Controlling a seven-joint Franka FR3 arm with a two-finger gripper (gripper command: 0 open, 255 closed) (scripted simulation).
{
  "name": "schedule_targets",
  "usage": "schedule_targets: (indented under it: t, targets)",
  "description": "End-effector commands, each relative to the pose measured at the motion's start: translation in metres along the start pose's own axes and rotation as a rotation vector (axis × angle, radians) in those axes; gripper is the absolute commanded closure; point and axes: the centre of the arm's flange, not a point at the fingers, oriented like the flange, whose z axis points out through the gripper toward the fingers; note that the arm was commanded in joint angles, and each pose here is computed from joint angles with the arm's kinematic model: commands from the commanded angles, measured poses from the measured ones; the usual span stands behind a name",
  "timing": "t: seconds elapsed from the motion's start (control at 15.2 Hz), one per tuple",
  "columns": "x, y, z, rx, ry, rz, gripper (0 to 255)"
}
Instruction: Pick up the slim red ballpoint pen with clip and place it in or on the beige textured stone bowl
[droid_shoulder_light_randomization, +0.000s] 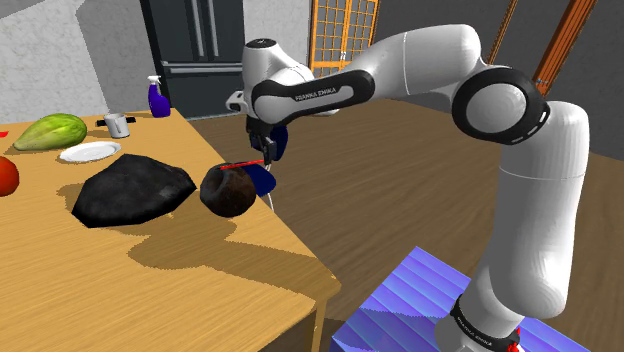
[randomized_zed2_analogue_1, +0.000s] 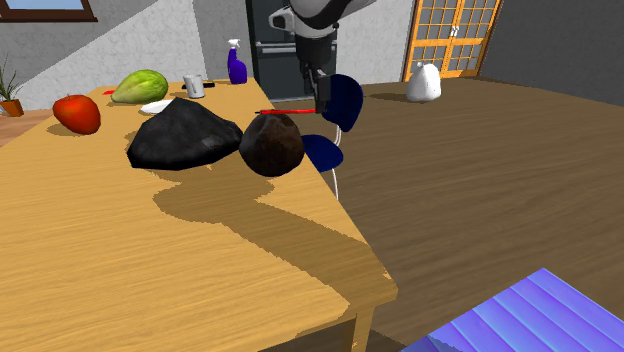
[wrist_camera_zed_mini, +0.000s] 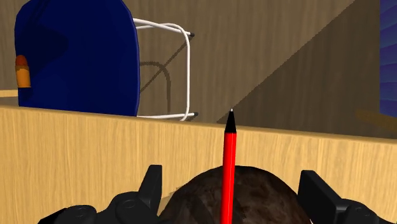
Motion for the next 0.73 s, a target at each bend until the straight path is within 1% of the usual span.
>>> schedule_targets:
  t: [0.0,0.13,0.66]
  targets:
    - [0.000,0.000,-0.021,0.000,0.000,0.000,0]
    - [0.000,0.000,-0.045,0.000,0.000,0.000,0]
    - [0.000,0.000,-0.045,0.000,0.000,0.000,0]
